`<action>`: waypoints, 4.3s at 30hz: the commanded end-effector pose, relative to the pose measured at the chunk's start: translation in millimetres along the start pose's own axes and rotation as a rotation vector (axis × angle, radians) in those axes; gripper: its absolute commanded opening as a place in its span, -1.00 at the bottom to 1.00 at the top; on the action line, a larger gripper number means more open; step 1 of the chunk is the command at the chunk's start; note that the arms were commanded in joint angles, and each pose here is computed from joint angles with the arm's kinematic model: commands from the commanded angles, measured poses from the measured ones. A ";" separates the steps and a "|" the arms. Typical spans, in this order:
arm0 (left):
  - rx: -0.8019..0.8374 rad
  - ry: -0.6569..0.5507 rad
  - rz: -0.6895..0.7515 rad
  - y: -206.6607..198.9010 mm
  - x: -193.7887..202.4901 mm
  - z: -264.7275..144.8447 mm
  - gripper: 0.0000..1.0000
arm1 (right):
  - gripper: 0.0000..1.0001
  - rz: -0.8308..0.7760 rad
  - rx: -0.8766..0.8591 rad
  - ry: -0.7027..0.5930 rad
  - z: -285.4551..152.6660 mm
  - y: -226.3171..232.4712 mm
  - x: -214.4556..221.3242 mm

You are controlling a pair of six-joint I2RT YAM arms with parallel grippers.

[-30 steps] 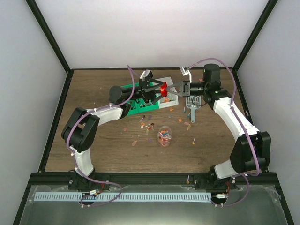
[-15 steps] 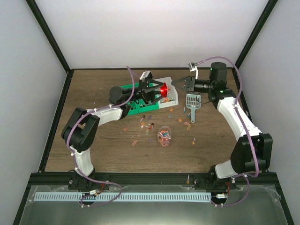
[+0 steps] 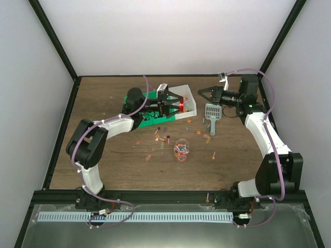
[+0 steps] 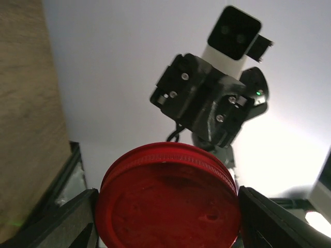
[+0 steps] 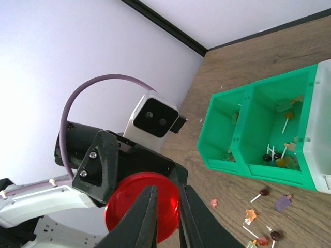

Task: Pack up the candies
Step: Pick up the bottle lid at the center of the board, then close the bottle lid on the packing bottle.

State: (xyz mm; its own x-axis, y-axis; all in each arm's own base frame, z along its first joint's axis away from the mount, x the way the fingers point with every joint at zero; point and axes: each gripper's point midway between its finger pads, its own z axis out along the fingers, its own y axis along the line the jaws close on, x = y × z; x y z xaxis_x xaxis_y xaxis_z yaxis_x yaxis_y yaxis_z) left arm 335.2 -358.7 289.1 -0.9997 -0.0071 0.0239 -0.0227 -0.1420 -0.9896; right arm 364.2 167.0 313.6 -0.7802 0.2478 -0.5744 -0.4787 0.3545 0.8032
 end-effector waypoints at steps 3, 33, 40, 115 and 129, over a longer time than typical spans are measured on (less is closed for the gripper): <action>-0.242 -0.015 0.103 16.5 -9.8 -1.5 0.45 | -0.71 -0.011 0.019 -0.024 -4.7 0.9 -0.4; -1.410 0.139 0.278 96.3 39.6 -67.7 0.39 | -0.71 0.063 0.083 -0.057 -10.9 -17.3 21.1; -1.468 0.208 0.333 99.2 60.7 -55.5 0.39 | -0.71 0.060 0.096 -0.069 -14.2 -16.0 23.0; -1.499 0.403 0.422 138.6 113.5 -4.5 0.52 | -0.68 0.118 0.200 -0.071 -33.4 -43.5 33.1; -1.291 0.362 0.439 75.3 103.3 -5.9 0.54 | -0.68 0.164 0.157 -0.063 -29.1 -41.5 37.7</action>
State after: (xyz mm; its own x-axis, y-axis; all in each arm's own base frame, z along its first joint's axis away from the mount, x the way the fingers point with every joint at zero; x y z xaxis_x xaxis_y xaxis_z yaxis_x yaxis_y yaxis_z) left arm 226.0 -367.6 175.5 -0.8731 0.4784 -0.0937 0.4860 0.8392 -0.2439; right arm 345.2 134.8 263.3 -0.8093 0.3621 -0.4625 -0.2762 0.4603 0.8437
